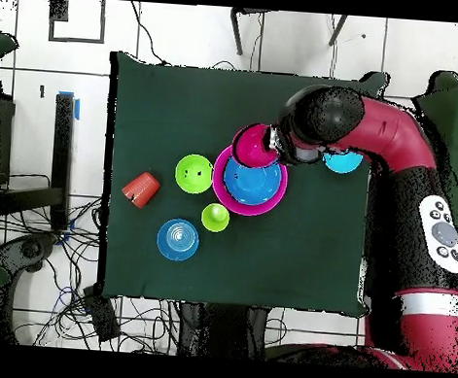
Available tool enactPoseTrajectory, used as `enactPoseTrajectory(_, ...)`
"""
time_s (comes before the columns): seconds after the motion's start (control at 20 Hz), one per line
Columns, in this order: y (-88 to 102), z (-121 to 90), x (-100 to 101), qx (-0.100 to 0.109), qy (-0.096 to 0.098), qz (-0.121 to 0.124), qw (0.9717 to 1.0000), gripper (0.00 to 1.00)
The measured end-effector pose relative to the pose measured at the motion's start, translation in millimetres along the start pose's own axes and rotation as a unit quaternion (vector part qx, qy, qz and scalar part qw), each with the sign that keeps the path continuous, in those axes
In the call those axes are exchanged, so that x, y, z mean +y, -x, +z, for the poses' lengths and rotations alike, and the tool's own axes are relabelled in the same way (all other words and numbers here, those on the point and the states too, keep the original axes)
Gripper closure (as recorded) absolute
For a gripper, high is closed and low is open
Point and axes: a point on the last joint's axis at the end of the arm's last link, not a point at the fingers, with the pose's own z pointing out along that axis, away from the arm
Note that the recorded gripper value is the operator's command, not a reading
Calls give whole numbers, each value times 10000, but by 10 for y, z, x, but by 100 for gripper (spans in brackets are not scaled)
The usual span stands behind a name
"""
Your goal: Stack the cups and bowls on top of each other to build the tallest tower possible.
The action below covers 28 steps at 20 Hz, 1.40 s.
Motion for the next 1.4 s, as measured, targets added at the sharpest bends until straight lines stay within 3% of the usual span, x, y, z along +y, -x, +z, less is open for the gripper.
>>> enactPoseTrajectory(0.4,50,149,-45,0,461,39,9989,100)
enactPoseTrajectory(0.5,59,208,-89,-1,643,80,9979,100)
enactPoseTrajectory(0.75,64,311,-167,4,894,138,9959,100)
enactPoseTrajectory(1.4,71,464,-219,-13,1353,149,9907,100)
